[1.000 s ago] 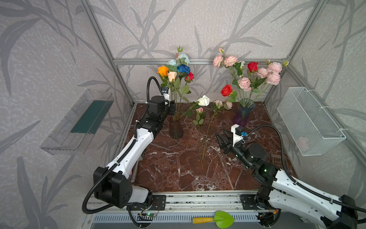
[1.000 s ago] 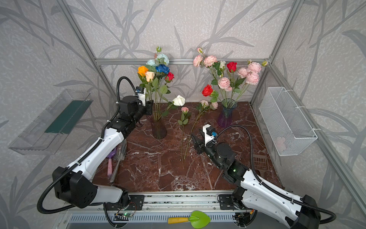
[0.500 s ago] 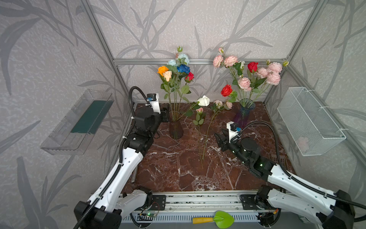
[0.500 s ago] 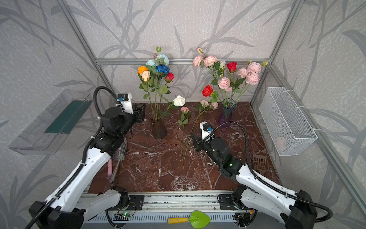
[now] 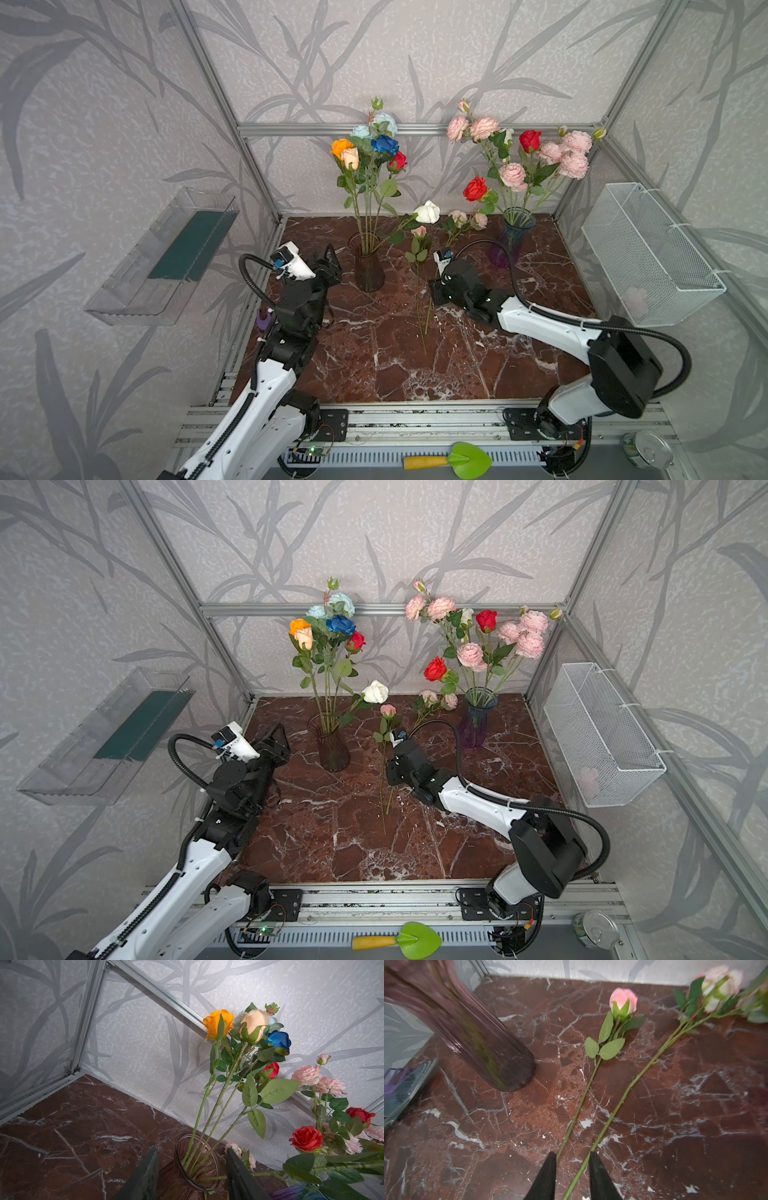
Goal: Arrange the flowers into the vase
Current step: 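Open the left gripper at the vase while the right gripper grasps the pink rose stem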
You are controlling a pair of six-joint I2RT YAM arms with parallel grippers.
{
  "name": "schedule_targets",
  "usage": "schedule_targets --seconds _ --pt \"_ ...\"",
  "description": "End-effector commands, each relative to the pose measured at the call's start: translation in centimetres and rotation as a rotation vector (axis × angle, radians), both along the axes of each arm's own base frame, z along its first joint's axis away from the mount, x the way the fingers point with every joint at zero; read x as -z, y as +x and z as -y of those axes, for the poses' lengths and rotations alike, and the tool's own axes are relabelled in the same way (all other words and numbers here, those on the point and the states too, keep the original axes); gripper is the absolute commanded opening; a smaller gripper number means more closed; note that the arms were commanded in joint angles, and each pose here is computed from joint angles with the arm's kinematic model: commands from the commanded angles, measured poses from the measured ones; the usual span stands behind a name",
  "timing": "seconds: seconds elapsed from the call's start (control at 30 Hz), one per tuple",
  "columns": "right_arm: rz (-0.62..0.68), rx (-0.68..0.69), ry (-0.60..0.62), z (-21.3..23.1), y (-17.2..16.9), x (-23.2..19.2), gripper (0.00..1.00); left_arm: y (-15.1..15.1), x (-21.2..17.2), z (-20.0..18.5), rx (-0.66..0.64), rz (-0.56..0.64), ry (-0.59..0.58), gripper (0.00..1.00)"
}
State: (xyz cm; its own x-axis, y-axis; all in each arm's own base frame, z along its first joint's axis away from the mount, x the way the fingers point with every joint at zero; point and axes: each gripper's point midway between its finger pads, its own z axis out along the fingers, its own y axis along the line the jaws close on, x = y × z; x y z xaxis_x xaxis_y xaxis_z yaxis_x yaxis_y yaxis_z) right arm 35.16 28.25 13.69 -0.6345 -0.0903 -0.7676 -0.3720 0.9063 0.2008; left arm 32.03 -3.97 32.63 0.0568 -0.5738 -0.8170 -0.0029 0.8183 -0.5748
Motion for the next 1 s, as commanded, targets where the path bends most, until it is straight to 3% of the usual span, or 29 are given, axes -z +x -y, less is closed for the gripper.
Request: schedule_targets --seconds 0.0,0.17,0.33,0.73,0.97 --pt "-0.11 0.022 0.031 -1.4 0.6 2.5 0.3 -0.6 -2.5 -0.9 -0.039 0.069 -0.085 0.52" --pt "-0.273 0.018 0.0 -2.7 0.1 7.2 0.32 -1.2 -3.1 -1.4 -0.059 0.082 -0.076 0.52" --pt "-0.344 -0.014 -0.034 -3.3 -1.3 9.2 0.32 -1.1 -3.3 -1.0 -0.036 0.086 -0.08 0.51" --pt "-0.399 -0.06 -0.06 -3.5 -3.3 11.5 0.3 -0.8 -2.9 -0.6 -0.02 0.076 -0.085 0.5" --pt "-0.415 -0.031 -0.119 -2.7 -3.5 13.1 0.23 -0.7 -2.8 -0.6 -0.017 0.073 -0.084 0.5"
